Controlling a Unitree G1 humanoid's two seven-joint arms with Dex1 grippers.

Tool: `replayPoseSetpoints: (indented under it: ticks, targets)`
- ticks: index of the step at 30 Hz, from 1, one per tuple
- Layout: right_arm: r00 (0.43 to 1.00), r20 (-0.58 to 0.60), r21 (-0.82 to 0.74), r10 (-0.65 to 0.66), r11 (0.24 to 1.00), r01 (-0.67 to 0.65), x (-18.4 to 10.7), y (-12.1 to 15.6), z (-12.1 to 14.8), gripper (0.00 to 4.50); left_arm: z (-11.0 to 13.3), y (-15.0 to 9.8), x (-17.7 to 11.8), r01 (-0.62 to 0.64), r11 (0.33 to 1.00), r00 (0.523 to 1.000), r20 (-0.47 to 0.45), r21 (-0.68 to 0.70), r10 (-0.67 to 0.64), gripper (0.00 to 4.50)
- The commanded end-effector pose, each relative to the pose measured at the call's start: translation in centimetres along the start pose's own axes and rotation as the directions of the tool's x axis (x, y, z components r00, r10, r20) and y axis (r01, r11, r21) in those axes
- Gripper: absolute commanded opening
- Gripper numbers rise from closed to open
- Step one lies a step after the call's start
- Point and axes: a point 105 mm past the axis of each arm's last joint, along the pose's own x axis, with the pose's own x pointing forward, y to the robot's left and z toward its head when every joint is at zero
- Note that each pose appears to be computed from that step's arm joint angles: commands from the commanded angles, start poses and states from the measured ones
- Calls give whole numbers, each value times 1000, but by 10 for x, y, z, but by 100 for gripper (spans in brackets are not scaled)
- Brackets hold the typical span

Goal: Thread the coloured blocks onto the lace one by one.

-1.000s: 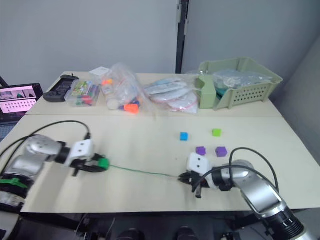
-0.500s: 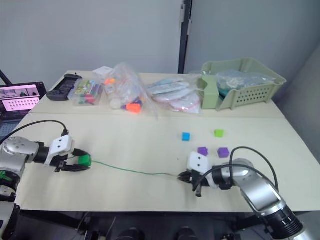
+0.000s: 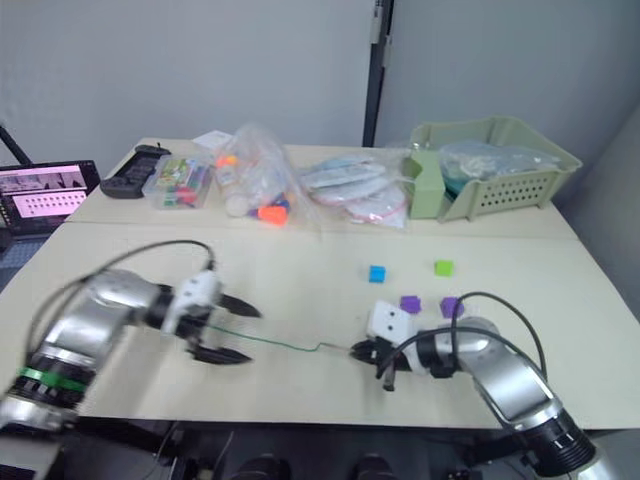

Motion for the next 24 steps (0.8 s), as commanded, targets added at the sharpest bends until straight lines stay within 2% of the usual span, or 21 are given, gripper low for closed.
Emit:
replayPoseSetpoints:
  ticks: [1, 5, 13, 14, 24]
  targets:
    - [1000, 5, -32, -6, 999, 6, 0, 1, 8, 0, 16, 11, 18, -79, 993, 997, -13, 83, 81, 448]
    - [1000, 6, -36, 4, 999, -3, 2, 3, 11, 0, 10, 7, 46, -34, 992, 996, -73, 123, 43, 448]
    - [1000, 1, -39, 12, 999, -12, 4, 6, 13, 0, 6, 5, 57, -14, 993, 995, -100, 113, 25, 448]
    - [1000, 1, -39, 12, 999, -12, 4, 6, 13, 0, 6, 5, 58, -15, 994, 994, -103, 112, 26, 394]
    - [1000, 7, -42, 15, 999, -15, 6, 7, 15, 0, 9, 4, 66, 5, 994, 995, -103, 112, 7, 67]
